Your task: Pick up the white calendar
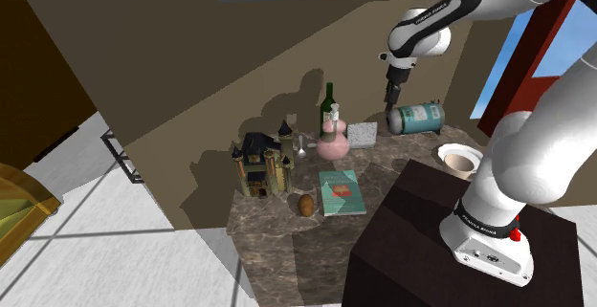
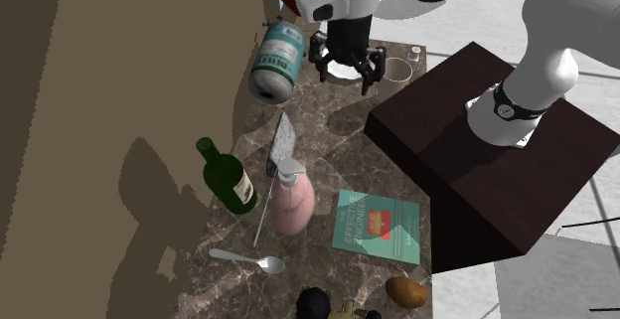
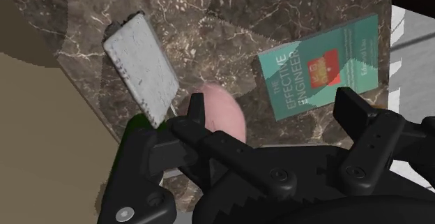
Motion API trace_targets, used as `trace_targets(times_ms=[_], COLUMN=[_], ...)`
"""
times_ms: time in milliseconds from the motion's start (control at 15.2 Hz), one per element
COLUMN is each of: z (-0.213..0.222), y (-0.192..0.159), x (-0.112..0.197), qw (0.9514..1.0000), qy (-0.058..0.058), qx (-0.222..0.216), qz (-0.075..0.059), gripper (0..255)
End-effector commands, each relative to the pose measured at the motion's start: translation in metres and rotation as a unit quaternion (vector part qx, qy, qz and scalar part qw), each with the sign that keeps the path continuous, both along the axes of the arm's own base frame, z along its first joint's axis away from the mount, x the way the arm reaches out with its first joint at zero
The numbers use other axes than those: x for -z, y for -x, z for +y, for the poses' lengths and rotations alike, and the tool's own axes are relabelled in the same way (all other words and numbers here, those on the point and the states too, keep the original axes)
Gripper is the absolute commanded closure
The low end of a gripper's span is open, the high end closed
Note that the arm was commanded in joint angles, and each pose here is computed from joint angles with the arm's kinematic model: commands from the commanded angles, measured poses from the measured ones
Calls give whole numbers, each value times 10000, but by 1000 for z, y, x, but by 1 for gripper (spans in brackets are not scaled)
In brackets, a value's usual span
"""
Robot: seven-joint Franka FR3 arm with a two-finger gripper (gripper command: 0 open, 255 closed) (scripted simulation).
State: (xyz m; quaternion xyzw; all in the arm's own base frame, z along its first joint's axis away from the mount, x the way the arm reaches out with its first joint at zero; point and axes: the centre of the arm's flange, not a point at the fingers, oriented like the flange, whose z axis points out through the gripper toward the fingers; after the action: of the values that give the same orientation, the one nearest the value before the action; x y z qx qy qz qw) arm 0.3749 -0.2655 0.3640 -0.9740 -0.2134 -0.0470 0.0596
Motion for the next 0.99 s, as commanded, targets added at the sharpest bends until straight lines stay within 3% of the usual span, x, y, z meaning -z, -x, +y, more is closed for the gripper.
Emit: trace_targets(times_ms=[0, 924], z=[-16, -127], y=[-8, -82], x=[20, 153], qw=[9999, 9929], qy=[16, 23], qx=[-163, -1191], qz=[4, 66], gripper=[0, 0])
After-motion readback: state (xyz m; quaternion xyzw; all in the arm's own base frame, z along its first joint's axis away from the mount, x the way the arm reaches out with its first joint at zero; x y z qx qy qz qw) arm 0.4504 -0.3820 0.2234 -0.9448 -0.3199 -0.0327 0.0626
